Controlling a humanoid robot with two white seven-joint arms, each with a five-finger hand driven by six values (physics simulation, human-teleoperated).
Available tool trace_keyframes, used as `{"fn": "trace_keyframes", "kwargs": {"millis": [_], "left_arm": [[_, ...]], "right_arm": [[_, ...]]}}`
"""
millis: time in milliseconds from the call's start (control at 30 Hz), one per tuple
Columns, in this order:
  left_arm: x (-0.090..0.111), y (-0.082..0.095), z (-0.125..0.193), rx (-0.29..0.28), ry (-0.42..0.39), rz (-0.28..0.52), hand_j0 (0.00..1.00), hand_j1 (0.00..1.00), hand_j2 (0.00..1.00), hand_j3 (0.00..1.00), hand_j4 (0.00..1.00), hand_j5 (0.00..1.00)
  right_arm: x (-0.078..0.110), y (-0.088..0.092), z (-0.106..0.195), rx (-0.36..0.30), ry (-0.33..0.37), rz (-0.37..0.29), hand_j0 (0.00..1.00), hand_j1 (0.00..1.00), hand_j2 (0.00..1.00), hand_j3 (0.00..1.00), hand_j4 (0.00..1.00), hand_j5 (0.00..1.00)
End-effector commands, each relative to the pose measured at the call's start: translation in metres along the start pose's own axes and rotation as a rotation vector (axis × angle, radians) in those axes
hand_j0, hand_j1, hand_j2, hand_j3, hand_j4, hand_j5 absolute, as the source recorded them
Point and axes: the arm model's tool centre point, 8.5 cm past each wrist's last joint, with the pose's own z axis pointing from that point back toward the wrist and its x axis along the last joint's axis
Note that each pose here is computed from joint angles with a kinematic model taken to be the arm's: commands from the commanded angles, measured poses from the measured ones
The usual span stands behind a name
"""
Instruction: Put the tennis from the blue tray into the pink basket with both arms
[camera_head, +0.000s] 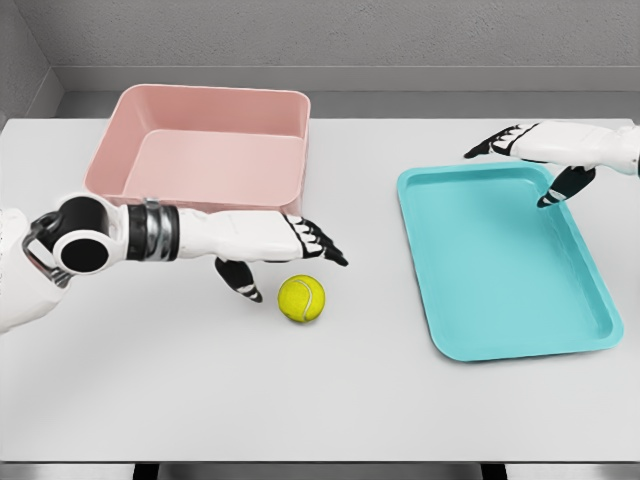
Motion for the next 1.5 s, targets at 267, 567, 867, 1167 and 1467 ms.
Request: {"fn": "trace_keyframes", "kwargs": {"millis": [267, 567, 867, 1167, 1467], "left_arm": [[0.004, -0.002, -0.003, -0.032, 0.019, -0.055, 1.0, 1.0, 1.0, 1.0, 1.0, 1.0], [0.009, -0.006, -0.018, -0.051, -0.009, -0.052, 1.0, 1.0, 1.0, 1.0, 1.0, 1.0], [0.002, -0.011, -0.018, -0.06, 0.011, -0.04, 1.0, 1.0, 1.0, 1.0, 1.0, 1.0], [-0.003, -0.016, -0.033, -0.07, 0.011, -0.02, 1.0, 1.0, 1.0, 1.0, 1.0, 1.0], [-0.013, -0.029, -0.035, -0.102, 0.042, -0.008, 1.0, 1.0, 1.0, 1.0, 1.0, 1.0]], "right_arm": [[0.0, -0.002, 0.001, -0.005, 0.001, -0.003, 1.0, 1.0, 1.0, 1.0, 1.0, 1.0], [-0.001, -0.001, 0.002, -0.005, 0.003, -0.006, 1.0, 1.0, 1.0, 1.0, 1.0, 1.0], [-0.003, 0.0, 0.004, -0.002, 0.01, -0.007, 1.0, 1.0, 1.0, 1.0, 1.0, 1.0], [-0.003, 0.0, 0.005, -0.002, 0.012, -0.007, 1.0, 1.0, 1.0, 1.0, 1.0, 1.0], [-0.003, 0.0, 0.004, -0.002, 0.01, -0.007, 1.0, 1.0, 1.0, 1.0, 1.0, 1.0]]}}
